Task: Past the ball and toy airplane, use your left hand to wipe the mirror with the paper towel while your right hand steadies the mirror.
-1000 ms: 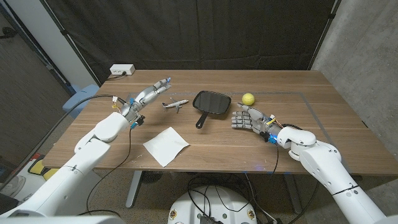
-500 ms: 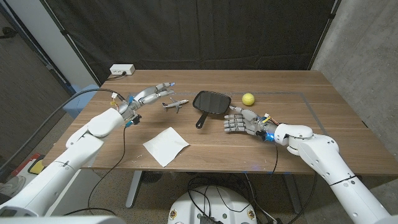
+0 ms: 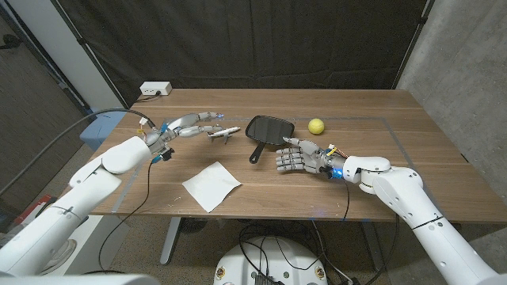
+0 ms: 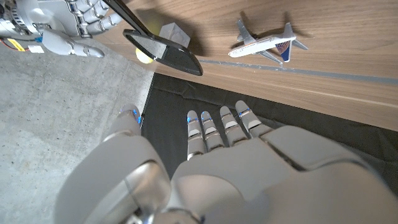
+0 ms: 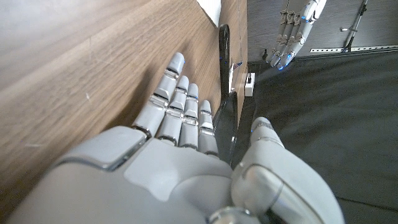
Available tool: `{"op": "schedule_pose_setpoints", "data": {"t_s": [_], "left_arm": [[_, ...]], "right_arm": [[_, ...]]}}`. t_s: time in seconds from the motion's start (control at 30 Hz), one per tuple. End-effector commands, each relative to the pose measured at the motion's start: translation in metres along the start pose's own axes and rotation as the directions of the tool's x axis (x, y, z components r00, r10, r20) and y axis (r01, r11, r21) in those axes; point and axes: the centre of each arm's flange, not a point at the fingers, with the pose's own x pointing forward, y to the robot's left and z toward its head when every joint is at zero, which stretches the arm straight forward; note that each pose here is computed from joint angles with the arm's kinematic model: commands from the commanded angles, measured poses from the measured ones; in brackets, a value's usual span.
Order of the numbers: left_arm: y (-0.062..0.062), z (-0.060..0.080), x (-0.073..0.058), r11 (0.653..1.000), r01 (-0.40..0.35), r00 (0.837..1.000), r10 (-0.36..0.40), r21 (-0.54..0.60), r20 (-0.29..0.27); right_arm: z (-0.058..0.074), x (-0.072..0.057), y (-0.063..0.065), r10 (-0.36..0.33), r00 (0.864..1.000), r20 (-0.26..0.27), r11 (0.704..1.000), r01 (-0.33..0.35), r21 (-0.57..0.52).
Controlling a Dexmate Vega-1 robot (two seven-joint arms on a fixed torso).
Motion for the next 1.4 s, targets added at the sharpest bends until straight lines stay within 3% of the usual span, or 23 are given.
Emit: {"op": "schedule_pose_setpoints", "data": {"t_s": [0.03, 0.47, 0.67, 1.07, 1.4], "left_arm": [[0.002, 0.012, -0.020, 0.993, 0.056, 0.998, -0.053, 0.101, -0.038], [-0.001, 0.026, -0.036, 0.965, 0.191, 0.980, -0.176, 0.180, -0.093], [-0.006, 0.029, -0.040, 0.950, 0.239, 0.969, -0.218, 0.203, -0.118], [-0.021, 0.034, -0.045, 0.921, 0.282, 0.956, -0.247, 0.270, -0.158], [-0.023, 0.033, -0.041, 0.927, 0.282, 0.957, -0.254, 0.249, -0.140]], "right_arm": [[-0.006, 0.018, 0.018, 0.082, 0.997, 0.016, 0.994, -0.083, 0.069], [-0.010, 0.026, 0.038, 0.114, 0.991, 0.075, 0.980, -0.125, 0.153], [-0.011, 0.032, 0.045, 0.134, 0.988, 0.077, 0.974, -0.145, 0.172], [-0.013, 0.045, 0.053, 0.157, 0.986, 0.048, 0.968, -0.164, 0.191], [-0.015, 0.044, 0.045, 0.125, 0.992, -0.024, 0.981, -0.120, 0.152]]}}
